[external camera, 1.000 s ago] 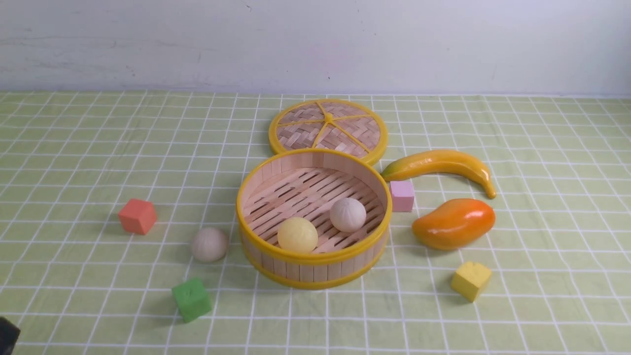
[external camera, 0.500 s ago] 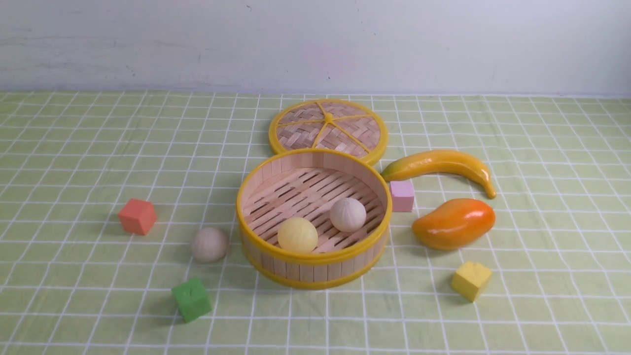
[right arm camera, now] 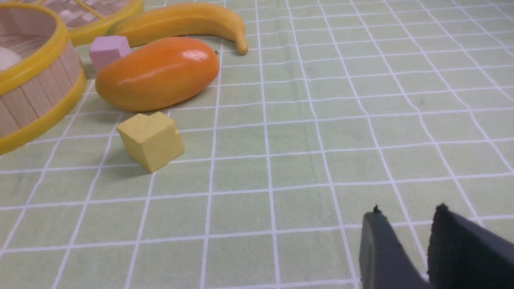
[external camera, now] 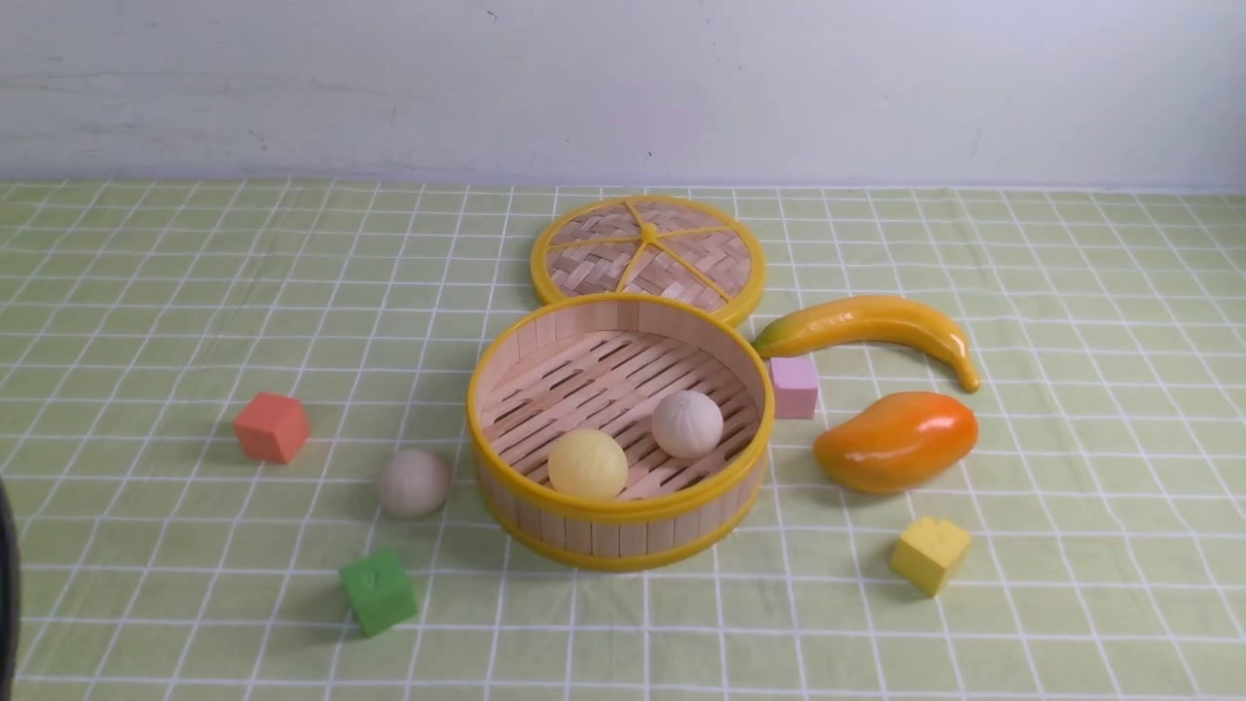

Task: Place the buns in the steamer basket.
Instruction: Use the left arm to grab a steamed stuffed bun

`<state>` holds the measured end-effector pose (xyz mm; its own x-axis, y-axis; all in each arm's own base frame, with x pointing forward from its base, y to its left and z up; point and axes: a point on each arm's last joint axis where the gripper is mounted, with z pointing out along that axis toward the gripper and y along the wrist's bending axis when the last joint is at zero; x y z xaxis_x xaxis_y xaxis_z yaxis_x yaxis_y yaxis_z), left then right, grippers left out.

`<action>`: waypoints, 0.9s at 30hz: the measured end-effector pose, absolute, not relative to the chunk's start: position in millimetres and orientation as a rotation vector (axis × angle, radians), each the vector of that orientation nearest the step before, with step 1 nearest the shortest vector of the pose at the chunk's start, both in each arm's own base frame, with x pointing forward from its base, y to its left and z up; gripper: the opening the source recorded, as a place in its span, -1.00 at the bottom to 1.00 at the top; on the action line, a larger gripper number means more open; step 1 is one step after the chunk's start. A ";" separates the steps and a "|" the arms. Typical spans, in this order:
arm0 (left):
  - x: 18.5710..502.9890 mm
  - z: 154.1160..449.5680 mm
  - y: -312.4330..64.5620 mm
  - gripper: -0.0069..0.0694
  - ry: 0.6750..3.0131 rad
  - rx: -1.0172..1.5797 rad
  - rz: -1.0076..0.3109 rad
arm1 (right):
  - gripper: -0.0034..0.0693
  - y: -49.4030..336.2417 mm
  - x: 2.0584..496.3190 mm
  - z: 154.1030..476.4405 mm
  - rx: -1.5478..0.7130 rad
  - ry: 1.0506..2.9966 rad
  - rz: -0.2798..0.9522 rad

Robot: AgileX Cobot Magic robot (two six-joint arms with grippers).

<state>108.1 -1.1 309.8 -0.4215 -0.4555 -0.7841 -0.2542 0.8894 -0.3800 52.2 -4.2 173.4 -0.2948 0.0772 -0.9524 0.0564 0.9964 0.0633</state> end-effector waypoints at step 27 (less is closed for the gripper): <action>303.8 282.2 -59.3 -0.20 2.613 -0.248 -0.167 | -0.27 -4.2 52.2 173.4 0.097 1.871 0.020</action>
<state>303.8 -59.3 282.2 -0.8553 -0.2065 -0.4753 -0.1443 0.9758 -0.1642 52.2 -4.2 173.4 -0.2948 0.0772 -0.9524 0.0564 0.9964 0.0633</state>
